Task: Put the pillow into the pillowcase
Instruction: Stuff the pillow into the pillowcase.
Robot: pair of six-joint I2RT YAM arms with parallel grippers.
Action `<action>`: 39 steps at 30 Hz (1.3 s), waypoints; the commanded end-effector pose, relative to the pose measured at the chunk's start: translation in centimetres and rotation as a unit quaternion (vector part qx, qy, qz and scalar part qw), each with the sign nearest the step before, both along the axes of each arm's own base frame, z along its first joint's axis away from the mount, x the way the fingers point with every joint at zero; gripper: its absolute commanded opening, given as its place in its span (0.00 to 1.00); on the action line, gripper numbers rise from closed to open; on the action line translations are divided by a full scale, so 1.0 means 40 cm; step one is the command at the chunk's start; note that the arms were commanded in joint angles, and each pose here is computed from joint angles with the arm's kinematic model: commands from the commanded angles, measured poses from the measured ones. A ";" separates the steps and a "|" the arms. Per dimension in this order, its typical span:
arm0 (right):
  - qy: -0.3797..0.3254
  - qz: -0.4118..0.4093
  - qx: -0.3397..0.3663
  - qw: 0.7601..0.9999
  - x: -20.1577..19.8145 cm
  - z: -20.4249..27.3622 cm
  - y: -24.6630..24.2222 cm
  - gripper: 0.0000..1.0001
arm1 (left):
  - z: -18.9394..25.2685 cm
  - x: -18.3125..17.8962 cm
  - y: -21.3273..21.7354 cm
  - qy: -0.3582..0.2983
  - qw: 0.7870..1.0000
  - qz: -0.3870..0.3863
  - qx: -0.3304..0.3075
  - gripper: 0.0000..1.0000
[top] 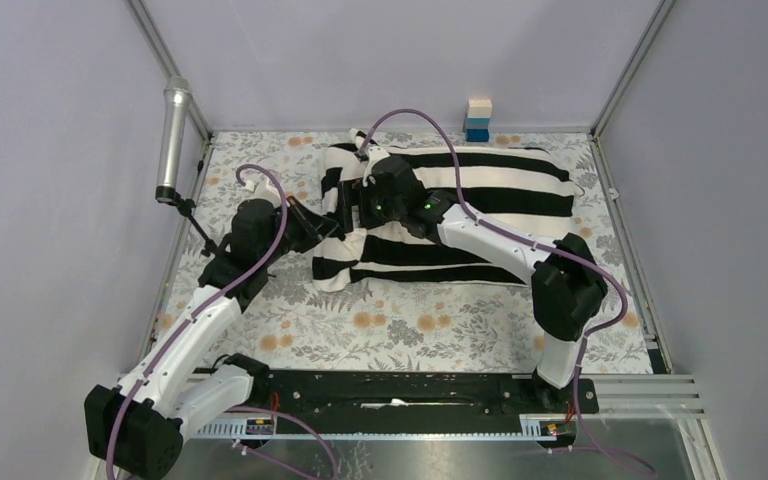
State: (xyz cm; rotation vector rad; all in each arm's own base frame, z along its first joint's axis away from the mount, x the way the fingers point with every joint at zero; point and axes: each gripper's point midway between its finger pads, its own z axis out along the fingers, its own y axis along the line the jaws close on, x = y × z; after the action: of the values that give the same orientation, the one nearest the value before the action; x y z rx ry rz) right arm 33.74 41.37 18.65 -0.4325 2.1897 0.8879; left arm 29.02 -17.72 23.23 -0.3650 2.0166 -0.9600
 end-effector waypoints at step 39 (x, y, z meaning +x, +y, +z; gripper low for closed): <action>0.099 -0.046 -0.015 0.994 0.009 -0.248 -0.023 0.29 | 0.069 -0.147 -0.154 -0.068 0.989 -0.121 -0.046 0.00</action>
State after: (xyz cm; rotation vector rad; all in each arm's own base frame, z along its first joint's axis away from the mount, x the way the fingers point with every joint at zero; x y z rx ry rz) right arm 33.16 44.59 8.53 -0.2867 2.3427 0.9826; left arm 24.64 -24.34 27.99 -0.0800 1.9348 -1.1383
